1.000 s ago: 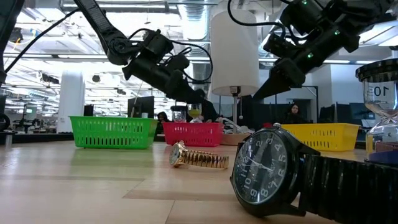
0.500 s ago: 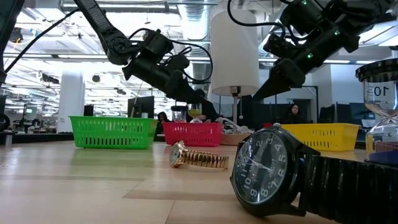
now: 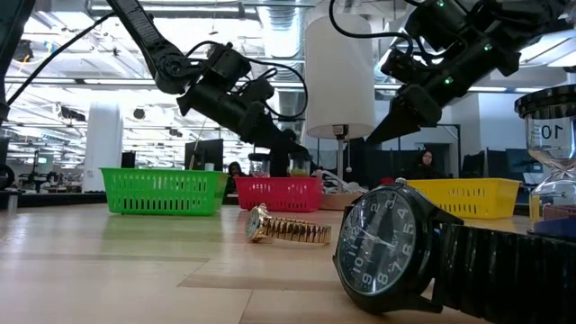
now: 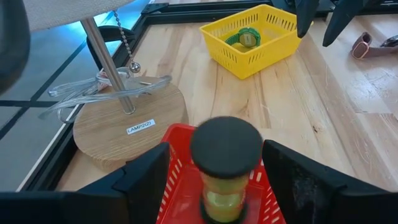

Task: Pick & Place Office items
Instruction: Put the brown watch into the yellow bin

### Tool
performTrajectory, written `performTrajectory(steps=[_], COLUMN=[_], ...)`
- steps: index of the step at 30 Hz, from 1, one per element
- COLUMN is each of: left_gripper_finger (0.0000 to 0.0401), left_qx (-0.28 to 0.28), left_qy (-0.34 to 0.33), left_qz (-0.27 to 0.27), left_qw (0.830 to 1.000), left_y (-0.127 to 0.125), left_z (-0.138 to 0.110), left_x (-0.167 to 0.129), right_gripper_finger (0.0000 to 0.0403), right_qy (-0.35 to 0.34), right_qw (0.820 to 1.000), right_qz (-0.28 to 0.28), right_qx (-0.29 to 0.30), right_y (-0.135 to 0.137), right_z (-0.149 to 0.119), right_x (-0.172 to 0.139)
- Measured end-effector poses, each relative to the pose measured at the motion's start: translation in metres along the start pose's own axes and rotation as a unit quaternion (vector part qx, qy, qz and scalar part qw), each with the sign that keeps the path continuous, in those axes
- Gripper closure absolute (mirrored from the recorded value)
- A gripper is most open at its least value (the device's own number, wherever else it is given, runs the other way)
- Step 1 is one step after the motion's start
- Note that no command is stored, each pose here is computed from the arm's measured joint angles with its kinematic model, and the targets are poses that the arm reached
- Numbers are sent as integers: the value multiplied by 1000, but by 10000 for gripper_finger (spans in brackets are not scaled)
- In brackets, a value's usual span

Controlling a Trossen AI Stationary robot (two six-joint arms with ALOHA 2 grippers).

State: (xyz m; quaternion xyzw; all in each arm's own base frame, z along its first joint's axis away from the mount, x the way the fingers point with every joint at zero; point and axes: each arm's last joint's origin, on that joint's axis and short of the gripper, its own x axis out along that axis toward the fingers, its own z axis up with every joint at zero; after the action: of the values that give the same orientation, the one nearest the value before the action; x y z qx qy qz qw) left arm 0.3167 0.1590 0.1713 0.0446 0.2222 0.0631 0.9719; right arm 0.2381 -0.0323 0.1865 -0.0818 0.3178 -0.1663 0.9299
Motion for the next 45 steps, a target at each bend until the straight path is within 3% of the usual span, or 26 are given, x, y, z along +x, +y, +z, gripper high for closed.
performTrajectory(steps=[9, 16, 29, 40, 45], left_gripper_finger=[153, 166, 174, 185, 191], left_qx=[2, 17, 61, 49, 51], left_qy=[-5, -44, -132, -139, -138], left_qz=[1, 5, -25, -66, -73], left_qw=[1000, 999, 989, 987, 986], left_y=[0, -3, -38, -65, -70], left_z=[1, 16, 68, 79, 79], left_x=[0, -7, -40, -47, -47], right_gripper_finger=[310, 310, 310, 312, 322], right_qy=[0, 0, 0, -55, -39], right_qw=[1000, 999, 995, 993, 995], right_qz=[0, -3, 8, 1, 20], right_qx=[20, 36, 100, 101, 92], right_y=[0, -1, 4, 0, -1], right_z=[0, 0, 0, 11, 17], right_x=[0, 0, -1, -1, -5])
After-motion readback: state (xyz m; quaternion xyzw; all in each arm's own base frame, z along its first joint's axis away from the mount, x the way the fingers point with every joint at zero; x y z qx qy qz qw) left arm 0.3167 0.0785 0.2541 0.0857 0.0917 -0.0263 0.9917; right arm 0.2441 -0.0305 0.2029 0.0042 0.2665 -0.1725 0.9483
